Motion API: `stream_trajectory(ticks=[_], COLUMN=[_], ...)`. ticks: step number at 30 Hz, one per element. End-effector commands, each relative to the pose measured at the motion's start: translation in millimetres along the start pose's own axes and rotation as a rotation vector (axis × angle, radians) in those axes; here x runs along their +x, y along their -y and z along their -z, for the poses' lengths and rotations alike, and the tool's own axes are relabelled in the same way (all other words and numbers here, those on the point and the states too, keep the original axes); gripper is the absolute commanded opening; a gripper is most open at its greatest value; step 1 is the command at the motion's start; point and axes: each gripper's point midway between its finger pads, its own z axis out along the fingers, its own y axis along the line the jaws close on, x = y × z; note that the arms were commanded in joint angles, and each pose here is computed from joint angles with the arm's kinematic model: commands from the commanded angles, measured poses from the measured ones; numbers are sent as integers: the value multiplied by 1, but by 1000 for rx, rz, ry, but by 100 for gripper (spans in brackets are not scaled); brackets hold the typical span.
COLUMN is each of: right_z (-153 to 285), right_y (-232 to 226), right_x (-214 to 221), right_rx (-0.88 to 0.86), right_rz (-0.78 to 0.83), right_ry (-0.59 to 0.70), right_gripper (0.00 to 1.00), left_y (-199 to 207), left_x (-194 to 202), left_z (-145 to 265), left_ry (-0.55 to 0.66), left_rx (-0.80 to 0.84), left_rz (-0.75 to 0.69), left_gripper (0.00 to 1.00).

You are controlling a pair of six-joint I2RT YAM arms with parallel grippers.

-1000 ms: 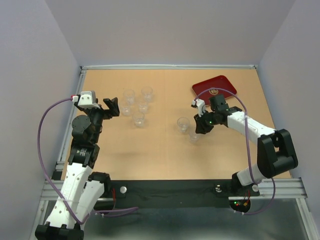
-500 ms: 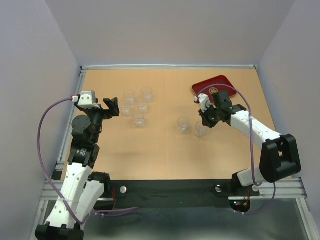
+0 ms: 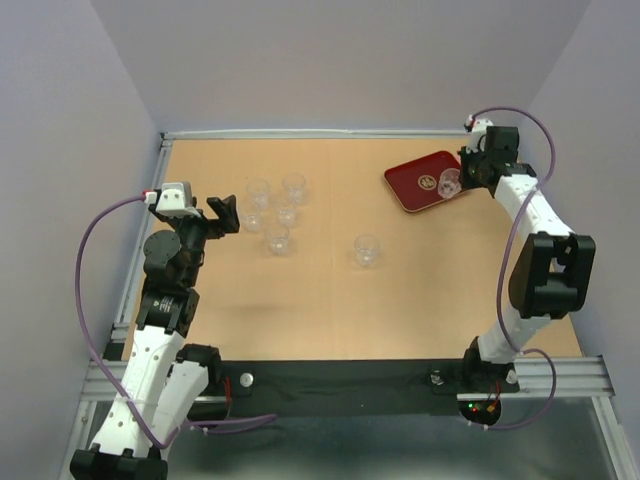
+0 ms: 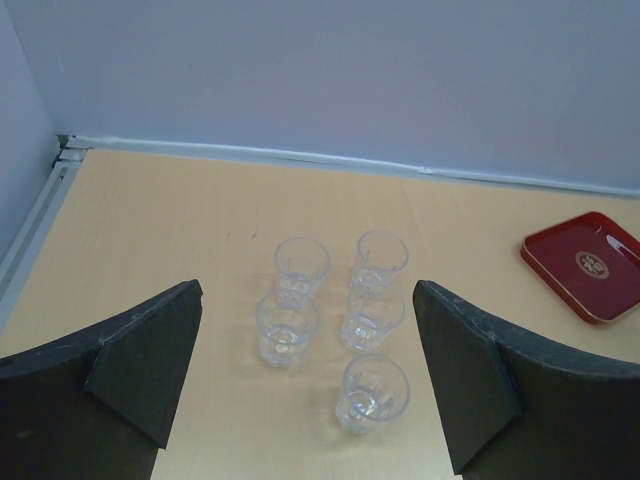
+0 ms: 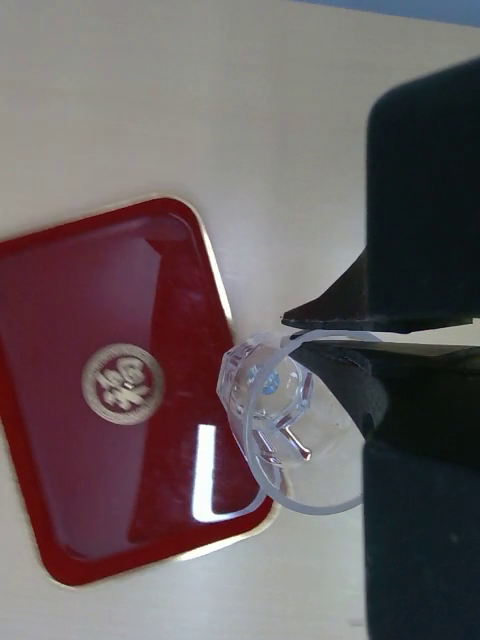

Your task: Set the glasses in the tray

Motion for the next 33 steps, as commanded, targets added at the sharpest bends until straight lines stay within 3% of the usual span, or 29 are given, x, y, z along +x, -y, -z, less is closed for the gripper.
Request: stream_trajectory(ticks=[1, 5, 13, 25, 33], right_z=[-8, -46, -91, -129, -145], right_y=[35, 66, 76, 83, 79], right_x=[-75, -81, -100, -95, -79], right_rx=[160, 309, 319, 333, 319], right_rz=[-176, -308, -414, -417, -413], right_ry=[188, 178, 213, 198, 158], right_gripper=[0, 0, 0, 1, 8], left_y=[8, 7, 4, 3, 3], left_x=[-22, -20, -15, -10, -9], left_z=[-1, -2, -5, -9, -10], left_ry=[69, 61, 45, 22, 19], left_rx=[30, 22, 8, 3, 6], left_rz=[5, 2, -5, -14, -15], left_gripper=[99, 99, 99, 99, 99])
